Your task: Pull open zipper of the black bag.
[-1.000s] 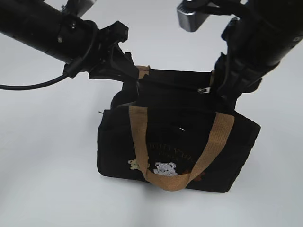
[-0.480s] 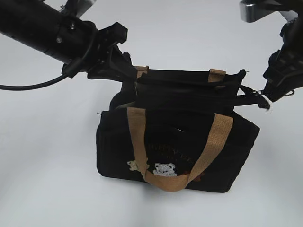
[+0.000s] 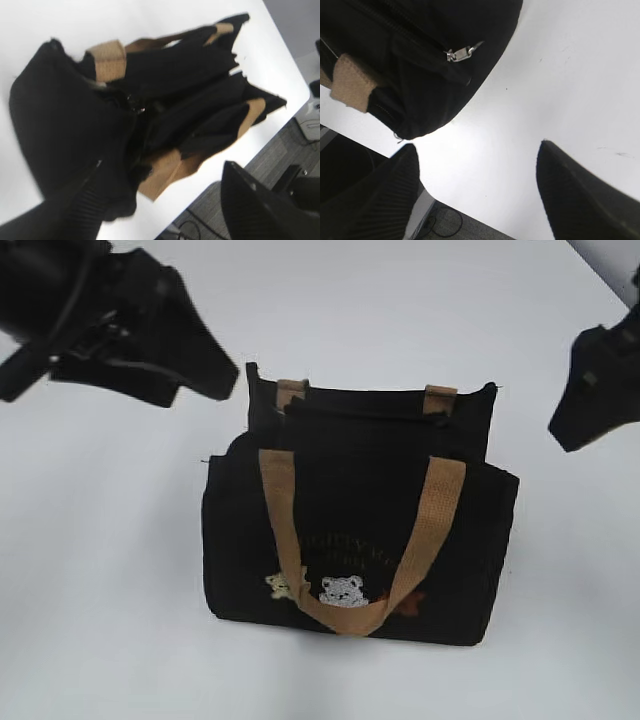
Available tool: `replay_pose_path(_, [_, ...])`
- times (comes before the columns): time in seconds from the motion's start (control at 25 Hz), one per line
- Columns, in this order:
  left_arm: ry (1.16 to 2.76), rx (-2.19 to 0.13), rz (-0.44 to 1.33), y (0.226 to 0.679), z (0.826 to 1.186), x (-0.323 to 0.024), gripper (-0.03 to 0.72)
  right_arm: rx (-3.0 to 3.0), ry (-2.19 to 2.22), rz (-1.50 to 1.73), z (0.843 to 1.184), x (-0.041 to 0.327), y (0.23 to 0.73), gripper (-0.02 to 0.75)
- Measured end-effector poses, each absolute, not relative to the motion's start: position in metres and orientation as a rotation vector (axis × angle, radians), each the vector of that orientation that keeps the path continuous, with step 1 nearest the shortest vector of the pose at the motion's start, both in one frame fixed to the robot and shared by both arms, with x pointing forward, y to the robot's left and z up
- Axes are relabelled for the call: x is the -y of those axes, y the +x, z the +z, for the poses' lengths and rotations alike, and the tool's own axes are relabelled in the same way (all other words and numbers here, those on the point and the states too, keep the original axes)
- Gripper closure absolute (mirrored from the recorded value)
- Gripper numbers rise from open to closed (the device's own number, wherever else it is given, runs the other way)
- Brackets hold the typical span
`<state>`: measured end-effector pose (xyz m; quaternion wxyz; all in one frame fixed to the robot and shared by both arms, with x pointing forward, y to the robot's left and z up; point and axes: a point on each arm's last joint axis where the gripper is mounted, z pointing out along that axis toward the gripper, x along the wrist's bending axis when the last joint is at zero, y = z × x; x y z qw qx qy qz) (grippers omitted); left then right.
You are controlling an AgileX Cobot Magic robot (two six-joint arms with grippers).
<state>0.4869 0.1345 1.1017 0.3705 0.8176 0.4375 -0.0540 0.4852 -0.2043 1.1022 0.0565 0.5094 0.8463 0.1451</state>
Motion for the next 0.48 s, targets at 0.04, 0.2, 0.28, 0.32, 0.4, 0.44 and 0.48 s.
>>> replay_pose_path(0.04, [2.137, -1.123, -0.126, 0.478, 1.107, -0.141, 0.145, -2.551, 1.539, 0.464, 1.108, 0.207, 0.477, 0.168])
replay_pose_path(0.2, [2.23, -1.223, -0.008, 0.436, 1.129, -0.174, 0.16, -2.489, 1.548, 0.535, 1.117, 0.222, 0.433, 0.167])
replay_pose_path(0.28, [2.236, -1.311, 0.073, 0.409, 1.132, -0.196, 0.165, -2.458, 1.543, 0.578, 1.118, 0.231, 0.407, 0.167])
replay_pose_path(0.32, [2.245, -1.348, 0.115, 0.396, 1.129, -0.206, 0.165, -2.45, 1.548, 0.587, 1.115, 0.235, 0.394, 0.167])
replay_pose_path(0.4, [2.211, -1.376, 0.211, 0.364, 1.128, -0.227, 0.165, -2.416, 1.528, 0.64, 1.112, 0.245, 0.366, 0.167])
replay_pose_path(0.44, [2.183, -1.364, 0.268, 0.346, 1.127, -0.239, 0.167, -2.4, 1.516, 0.664, 1.109, 0.249, 0.353, 0.167])
replay_pose_path(0.48, [2.166, -1.356, 0.306, 0.33, 1.122, -0.248, 0.167, -2.378, 1.501, 0.696, 1.106, 0.254, 0.338, 0.167])
